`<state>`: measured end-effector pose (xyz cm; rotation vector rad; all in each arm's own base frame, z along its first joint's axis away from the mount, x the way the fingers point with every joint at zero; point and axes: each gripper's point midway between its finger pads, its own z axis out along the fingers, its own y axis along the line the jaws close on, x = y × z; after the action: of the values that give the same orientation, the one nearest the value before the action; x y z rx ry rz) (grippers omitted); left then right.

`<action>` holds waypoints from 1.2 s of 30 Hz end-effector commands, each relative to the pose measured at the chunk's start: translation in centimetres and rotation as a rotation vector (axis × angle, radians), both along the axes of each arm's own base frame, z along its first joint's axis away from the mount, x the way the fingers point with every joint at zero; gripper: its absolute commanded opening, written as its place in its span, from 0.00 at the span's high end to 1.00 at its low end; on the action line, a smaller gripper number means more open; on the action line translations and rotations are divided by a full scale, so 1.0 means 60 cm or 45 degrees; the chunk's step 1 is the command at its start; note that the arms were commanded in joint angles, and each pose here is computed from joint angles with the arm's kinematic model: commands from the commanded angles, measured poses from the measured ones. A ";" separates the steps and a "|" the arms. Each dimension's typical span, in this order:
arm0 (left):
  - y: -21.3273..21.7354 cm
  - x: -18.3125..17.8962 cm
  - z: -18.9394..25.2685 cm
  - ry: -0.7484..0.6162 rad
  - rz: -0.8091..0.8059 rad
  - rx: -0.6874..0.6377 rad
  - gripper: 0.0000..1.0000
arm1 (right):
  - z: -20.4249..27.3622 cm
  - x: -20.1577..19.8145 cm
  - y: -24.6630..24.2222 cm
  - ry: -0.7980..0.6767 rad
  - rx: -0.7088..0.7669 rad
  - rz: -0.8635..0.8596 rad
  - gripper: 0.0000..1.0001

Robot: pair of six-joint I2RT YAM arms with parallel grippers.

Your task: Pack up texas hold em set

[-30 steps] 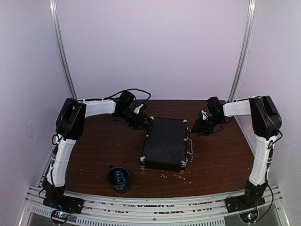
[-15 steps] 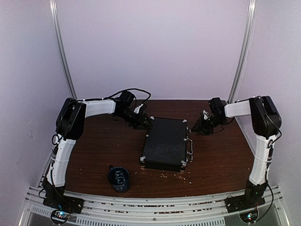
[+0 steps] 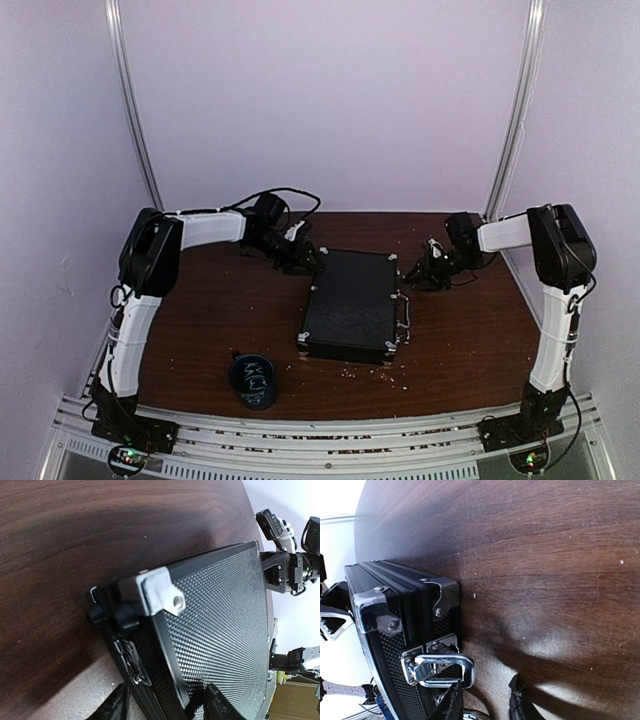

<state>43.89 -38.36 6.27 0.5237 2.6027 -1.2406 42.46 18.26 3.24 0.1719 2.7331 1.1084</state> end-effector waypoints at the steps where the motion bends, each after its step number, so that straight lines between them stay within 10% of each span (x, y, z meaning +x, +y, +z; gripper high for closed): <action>1: 0.001 -0.002 -0.017 -0.001 0.002 0.020 0.49 | -0.028 -0.002 0.007 0.037 0.004 0.018 0.72; 36: -0.029 -0.023 -0.024 0.023 -0.076 -0.027 0.63 | -0.066 0.002 0.069 0.064 0.072 0.093 0.91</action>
<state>43.44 -39.04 6.61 0.5498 2.5852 -1.2785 44.00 20.12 2.53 0.1446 2.6907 1.2566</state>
